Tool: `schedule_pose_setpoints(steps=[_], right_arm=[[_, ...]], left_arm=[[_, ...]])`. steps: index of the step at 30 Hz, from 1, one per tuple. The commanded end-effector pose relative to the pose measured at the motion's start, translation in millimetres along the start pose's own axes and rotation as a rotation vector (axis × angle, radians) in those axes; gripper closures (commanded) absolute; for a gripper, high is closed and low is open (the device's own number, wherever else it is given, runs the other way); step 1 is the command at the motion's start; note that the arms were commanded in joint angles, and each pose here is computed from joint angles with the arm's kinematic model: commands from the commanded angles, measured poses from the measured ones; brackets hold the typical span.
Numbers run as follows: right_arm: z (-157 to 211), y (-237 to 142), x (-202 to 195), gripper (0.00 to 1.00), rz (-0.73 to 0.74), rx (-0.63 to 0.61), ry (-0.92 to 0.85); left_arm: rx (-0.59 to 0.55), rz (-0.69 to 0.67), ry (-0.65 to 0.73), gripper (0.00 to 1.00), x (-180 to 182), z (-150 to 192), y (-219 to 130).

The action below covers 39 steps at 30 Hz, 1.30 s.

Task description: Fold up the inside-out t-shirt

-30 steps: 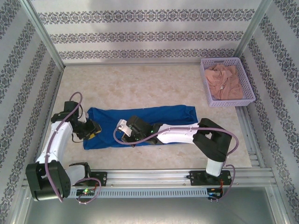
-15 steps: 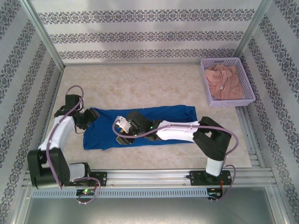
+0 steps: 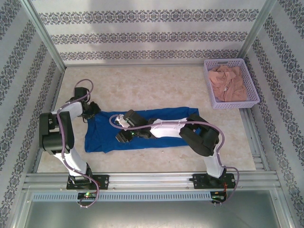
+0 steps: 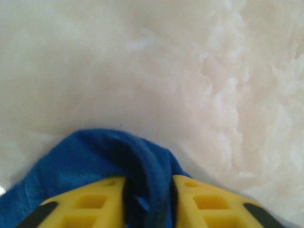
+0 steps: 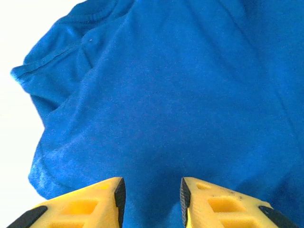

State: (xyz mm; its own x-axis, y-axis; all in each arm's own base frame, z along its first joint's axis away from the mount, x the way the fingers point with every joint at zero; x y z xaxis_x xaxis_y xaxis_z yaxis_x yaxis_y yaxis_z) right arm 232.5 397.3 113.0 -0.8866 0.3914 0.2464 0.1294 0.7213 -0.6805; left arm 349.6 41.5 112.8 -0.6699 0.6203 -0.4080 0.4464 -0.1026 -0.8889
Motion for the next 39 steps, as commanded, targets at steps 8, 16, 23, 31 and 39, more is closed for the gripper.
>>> schedule_pose_setpoints(steps=[8, 16, 23, 31, 39], right_arm=[[-13.1, -24.4, -31.7, 0.61, 0.053, -0.023, 0.105], [-8.6, -56.7, -83.7, 0.61, 0.131, -0.042, 0.240], [22.7, -74.7, -141.1, 0.64, 0.262, 0.041, 0.423], [63.7, -79.8, -175.0, 0.68, 0.345, 0.171, 0.620], [77.0, -85.9, -184.4, 0.71, 0.410, 0.242, 0.658]], left_arm=[[-0.083, 0.026, 0.056, 0.89, -21.5, -21.6, -6.7], [-0.053, 0.027, 0.048, 0.76, -19.4, -17.9, -1.5], [-0.047, 0.036, 0.062, 0.83, -22.4, -20.6, 0.7], [-0.083, 0.016, 0.070, 0.89, -24.9, -28.8, -1.8], [-0.137, -0.003, 0.061, 0.94, -23.2, -41.0, -0.2]])
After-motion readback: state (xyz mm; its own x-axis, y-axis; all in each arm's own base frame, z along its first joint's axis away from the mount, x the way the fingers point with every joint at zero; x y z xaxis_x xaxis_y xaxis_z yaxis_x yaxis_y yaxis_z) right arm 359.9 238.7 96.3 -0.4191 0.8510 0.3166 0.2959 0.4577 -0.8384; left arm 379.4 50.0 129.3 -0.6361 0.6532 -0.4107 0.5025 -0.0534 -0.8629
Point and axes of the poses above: each hand's point on the last joint's axis, 136 mm out from that joint toward the fingers, its own y axis out along the fingers, its own x axis along the line the jaws close on, z = x × y, the point moved 9 cm from there along -y, back along the fingers, and after that the axes turned 11 degrees about -y, right-handed, at the moved point
